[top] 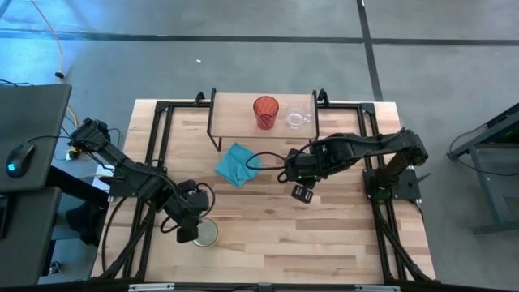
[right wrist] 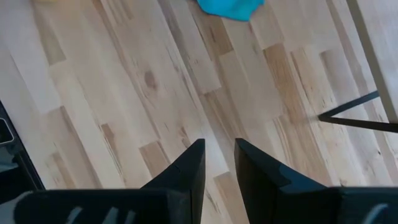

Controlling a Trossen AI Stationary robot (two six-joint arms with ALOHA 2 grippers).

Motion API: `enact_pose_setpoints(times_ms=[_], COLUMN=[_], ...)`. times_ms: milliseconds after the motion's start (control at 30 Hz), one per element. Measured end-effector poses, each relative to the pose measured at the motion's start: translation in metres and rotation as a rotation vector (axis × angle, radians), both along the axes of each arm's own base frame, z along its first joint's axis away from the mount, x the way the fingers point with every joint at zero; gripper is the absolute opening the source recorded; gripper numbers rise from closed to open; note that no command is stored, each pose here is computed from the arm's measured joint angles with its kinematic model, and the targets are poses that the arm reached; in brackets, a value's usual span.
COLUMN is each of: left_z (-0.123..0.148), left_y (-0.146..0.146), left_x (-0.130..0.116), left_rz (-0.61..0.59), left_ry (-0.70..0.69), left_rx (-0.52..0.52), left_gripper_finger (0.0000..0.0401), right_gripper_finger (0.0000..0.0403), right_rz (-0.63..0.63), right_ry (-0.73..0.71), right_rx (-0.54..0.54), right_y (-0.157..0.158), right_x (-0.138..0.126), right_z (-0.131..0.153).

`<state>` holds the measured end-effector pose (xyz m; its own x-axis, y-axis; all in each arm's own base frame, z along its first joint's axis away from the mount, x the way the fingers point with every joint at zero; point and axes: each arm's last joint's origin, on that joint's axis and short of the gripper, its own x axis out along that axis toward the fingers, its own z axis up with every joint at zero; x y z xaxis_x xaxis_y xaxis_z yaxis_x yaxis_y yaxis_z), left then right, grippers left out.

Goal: Stack small to large cups/mugs on shelf
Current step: Put the yellow mug on the shelf

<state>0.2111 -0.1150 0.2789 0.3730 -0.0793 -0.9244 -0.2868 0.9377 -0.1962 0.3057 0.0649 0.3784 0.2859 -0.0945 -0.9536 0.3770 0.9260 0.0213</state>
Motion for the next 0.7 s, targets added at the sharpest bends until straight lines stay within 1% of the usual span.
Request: enact_pose_setpoints(times_ms=[167,300,433,600,700], left_z=[0.0,0.0,-0.009,-0.023,-0.025], left_y=[0.0,0.0,-0.003,-0.008,-0.008], left_x=[0.0,-0.001,0.005,0.013,0.014], left_rz=[-0.002,0.019,0.035,0.029,0.035], left_ry=[0.012,0.019,0.054,0.117,0.11], left_rx=[-0.021,-0.026,-0.017,0.006,0.03], left_gripper_finger=[0.0177,0.0184,0.0174,0.0151,0.0139], right_gripper_finger=[0.0079,0.0079,0.0079,0.0079,0.0079], right_rz=[0.01,0.016,0.018,0.021,0.02], right_ry=[0.001,0.001,0.0,0.004,0.007], right_rx=[-0.003,-0.008,-0.018,-0.02,-0.023], right_y=[0.0,0.0,0.0,0.0,-0.001], right_x=[0.0,0.0,0.0,0.0,-0.001], right_z=[0.0,0.0,0.0,0.0,0.0])
